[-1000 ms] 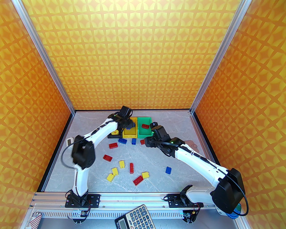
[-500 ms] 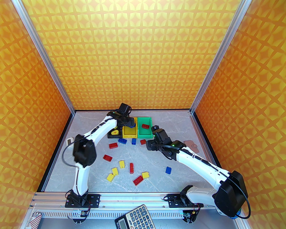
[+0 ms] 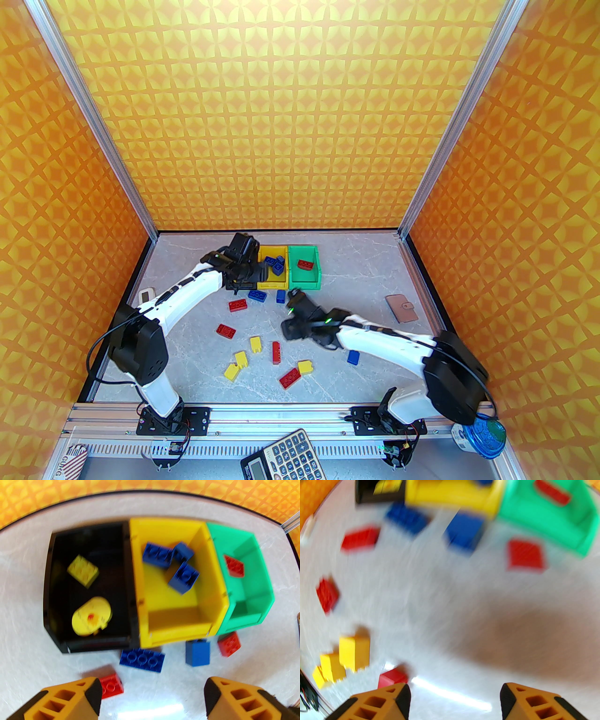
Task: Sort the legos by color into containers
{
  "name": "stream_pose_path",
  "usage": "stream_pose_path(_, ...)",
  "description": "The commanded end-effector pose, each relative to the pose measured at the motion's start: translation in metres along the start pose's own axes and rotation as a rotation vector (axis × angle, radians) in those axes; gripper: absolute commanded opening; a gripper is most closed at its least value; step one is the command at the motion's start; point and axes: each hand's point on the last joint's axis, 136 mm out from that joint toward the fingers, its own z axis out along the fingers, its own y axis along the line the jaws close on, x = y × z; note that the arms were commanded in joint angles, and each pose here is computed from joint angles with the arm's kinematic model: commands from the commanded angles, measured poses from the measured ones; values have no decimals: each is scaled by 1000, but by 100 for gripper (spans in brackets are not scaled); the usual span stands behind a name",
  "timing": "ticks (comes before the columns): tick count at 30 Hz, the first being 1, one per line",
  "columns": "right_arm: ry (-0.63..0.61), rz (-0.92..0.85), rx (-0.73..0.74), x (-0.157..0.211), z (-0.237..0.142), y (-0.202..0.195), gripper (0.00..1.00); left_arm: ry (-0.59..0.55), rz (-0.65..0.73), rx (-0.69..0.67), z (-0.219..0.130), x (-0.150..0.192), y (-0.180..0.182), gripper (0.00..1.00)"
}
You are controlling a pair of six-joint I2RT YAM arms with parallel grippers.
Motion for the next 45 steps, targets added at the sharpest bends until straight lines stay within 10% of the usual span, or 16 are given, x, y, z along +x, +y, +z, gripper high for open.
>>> stream_pose_path(1, 14, 43, -35, 12, 3, 20, 67, -36, -25, -7, -5, -5, 2, 77)
stream_pose_path(24, 122, -38, -35, 45, 34, 69, 55, -3, -15, -21, 3, 6, 5, 76)
stream_pose_path(33, 92, -66, 6, 37, 31, 63, 24, -10, -17, -18, 0, 8, 6, 76)
stream_pose_path(45, -214, -54, 210, -61, -85, -36, 16, -29, -28, -10, -18, 16, 12, 76)
